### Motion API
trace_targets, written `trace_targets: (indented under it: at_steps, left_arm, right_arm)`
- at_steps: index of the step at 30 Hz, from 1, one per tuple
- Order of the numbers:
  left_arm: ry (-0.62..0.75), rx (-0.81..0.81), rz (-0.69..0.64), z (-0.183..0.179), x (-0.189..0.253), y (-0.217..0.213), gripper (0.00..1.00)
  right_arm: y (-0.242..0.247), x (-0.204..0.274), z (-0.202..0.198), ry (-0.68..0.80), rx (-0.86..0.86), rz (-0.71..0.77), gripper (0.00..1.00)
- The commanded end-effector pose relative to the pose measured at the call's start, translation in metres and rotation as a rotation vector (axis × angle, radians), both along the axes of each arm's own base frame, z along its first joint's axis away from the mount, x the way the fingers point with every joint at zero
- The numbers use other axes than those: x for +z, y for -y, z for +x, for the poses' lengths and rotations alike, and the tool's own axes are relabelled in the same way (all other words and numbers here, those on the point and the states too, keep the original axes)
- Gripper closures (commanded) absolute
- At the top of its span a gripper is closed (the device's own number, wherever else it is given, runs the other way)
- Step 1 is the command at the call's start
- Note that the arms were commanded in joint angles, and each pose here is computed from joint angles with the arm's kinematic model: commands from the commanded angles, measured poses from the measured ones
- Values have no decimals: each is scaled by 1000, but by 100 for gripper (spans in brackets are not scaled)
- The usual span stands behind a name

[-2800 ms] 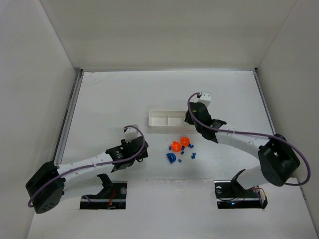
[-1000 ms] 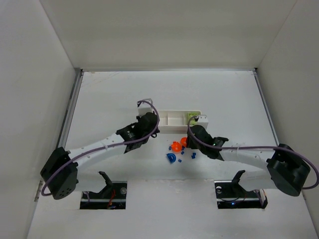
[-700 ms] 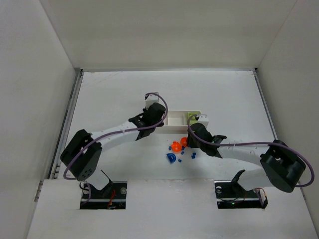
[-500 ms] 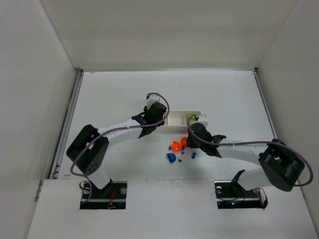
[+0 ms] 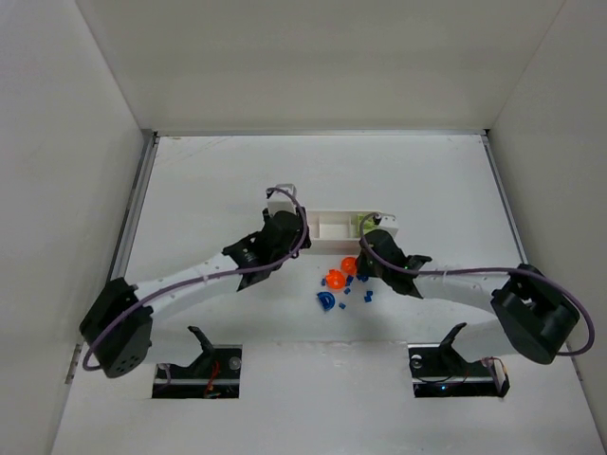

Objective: Sort the legos into containers by color

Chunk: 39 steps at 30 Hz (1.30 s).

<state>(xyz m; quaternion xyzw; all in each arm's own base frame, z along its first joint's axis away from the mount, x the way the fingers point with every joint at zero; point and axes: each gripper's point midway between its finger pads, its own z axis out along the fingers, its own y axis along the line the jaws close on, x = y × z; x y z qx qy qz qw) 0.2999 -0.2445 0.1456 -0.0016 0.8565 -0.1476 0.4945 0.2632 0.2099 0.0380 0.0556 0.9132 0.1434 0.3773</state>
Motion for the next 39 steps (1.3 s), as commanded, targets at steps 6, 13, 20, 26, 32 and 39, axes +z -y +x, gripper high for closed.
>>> trace_targets:
  at_steps: [6, 13, 20, 26, 32, 39]
  left_arm:
    - [-53, -10, -65, -57, -21, -18, 57]
    - [-145, -17, -161, -93, -44, -24, 58]
    - [-199, -106, -173, -130, -63, -1, 58]
    - [-217, -170, -200, -148, -69, 26, 56]
    - [-215, -196, -180, -156, -74, 44, 55]
    - [-214, -219, -121, -163, -82, 63, 46]
  right_arm:
    - [-13, 75, 21, 166, -9, 123, 91]
    - [-48, 117, 53, 240, 42, 155, 91]
    - [-91, 121, 91, 246, 84, 153, 91]
    - [-118, 106, 102, 210, 119, 152, 90]
    - [-129, 110, 110, 214, 128, 170, 67]
    - [-114, 123, 98, 245, 124, 179, 52]
